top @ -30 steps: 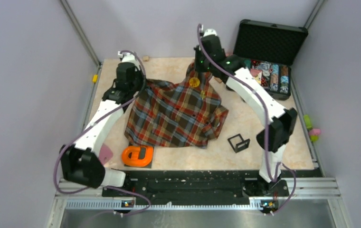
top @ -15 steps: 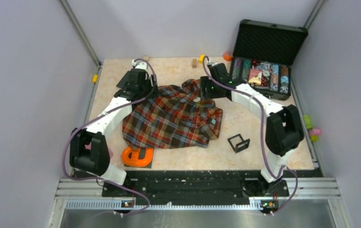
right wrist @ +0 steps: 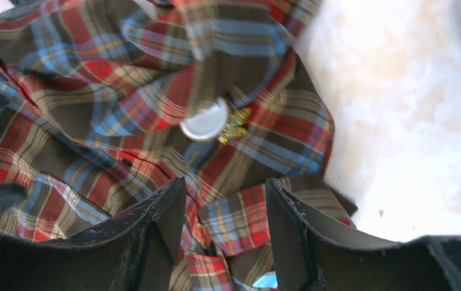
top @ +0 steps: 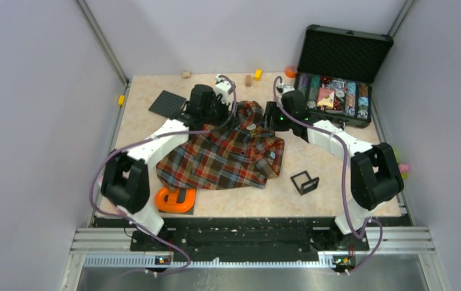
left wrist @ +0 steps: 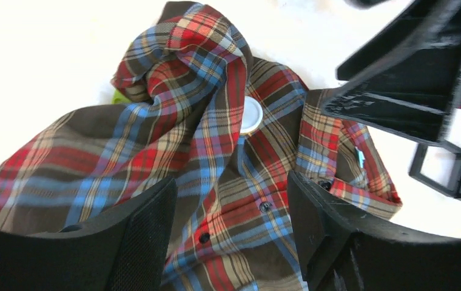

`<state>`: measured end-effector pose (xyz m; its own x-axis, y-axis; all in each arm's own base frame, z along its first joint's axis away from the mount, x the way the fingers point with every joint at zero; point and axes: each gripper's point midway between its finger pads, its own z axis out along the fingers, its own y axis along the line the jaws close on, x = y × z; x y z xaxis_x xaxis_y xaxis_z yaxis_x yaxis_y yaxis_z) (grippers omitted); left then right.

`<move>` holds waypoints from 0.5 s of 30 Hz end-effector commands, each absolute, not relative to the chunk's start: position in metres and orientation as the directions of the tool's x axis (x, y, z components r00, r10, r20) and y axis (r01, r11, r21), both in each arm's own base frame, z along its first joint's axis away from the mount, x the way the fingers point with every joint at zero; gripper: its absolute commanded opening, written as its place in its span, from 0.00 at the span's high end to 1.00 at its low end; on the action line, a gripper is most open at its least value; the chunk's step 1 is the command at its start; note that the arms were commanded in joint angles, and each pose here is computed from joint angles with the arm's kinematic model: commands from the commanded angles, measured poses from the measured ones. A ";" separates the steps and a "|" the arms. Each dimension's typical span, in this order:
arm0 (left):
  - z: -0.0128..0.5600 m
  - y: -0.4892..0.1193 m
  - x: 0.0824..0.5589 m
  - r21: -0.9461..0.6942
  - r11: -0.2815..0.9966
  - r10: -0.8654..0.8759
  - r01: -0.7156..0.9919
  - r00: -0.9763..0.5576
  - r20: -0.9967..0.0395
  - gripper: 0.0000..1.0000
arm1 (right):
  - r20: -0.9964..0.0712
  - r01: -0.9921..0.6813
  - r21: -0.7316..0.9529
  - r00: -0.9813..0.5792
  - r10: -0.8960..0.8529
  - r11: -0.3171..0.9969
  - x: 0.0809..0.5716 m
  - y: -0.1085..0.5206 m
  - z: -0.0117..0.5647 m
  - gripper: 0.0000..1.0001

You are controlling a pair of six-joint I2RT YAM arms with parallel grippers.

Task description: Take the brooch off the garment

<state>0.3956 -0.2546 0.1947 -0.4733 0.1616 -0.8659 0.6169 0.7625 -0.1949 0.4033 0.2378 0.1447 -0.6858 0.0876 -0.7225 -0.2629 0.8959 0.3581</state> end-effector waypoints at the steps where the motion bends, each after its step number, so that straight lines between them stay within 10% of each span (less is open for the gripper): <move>1: 0.171 -0.280 0.410 -0.190 0.686 0.257 0.702 -0.478 -0.840 0.30 | -0.727 -0.242 0.523 -0.627 0.279 0.818 0.406 0.233 0.184 0.47; 15: 0.130 -0.300 0.429 -0.296 0.659 0.212 0.691 -0.549 -0.808 0.49 | -0.543 -0.071 0.709 -0.690 0.479 0.701 0.419 0.253 0.150 0.57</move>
<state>0.4173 -0.2880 0.0999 -0.6185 0.2596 -0.7417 0.6449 0.7069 -0.2905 0.4040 0.2346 0.1388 -0.6910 0.4125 -0.5937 -0.0778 0.7741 0.6283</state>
